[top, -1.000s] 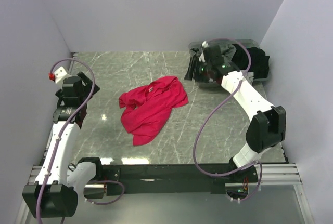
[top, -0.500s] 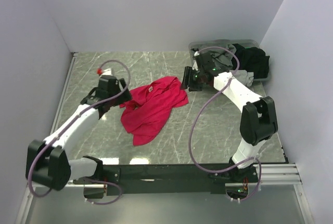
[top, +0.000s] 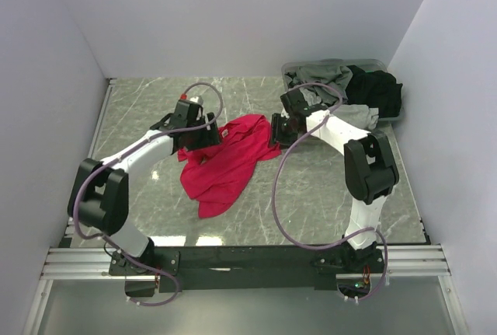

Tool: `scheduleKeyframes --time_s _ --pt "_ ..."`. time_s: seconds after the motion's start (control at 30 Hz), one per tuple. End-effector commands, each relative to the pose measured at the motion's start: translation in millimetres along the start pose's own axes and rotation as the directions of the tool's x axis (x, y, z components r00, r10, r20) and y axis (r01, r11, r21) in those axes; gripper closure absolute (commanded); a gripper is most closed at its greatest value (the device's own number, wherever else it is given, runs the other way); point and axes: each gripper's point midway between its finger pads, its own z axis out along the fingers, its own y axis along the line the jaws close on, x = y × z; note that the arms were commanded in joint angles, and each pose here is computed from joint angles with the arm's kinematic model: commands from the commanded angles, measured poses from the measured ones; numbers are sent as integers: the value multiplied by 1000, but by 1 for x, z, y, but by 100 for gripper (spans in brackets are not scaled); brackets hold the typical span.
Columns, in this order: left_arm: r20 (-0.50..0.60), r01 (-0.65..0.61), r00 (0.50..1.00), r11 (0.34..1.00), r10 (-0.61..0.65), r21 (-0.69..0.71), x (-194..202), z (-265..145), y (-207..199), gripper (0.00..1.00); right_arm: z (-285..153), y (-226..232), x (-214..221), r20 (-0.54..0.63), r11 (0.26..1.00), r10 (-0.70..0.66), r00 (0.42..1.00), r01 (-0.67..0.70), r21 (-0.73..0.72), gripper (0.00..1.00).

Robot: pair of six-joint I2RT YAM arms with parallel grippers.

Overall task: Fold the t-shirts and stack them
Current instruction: Flatten the tshirt out

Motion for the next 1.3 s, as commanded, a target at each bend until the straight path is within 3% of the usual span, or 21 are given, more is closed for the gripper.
scheduleKeyframes --time_s 0.0,0.5,0.77,1.03,1.13,1.27 --pt "-27 -36 999 998 37 61 -2 4 -24 23 4 -9 1 12 998 -4 1000 3 56 49" --pt "-171 -48 985 992 28 -117 32 38 0 30 19 -22 4 -10 993 13 1000 -12 116 53" --pt "-162 -58 987 969 18 -242 34 47 23 37 31 -20 -2 -18 993 10 1000 -8 115 56" --pt "-144 -56 989 962 18 -266 33 51 28 43 43 -20 -4 -30 993 3 1000 1 114 58" --pt "-130 -49 991 960 13 -276 30 50 29 46 46 -20 -6 -31 993 -5 1000 8 116 66" --pt "-96 -39 995 957 12 -286 22 46 28 48 48 -18 -8 -42 994 -14 999 18 110 96"
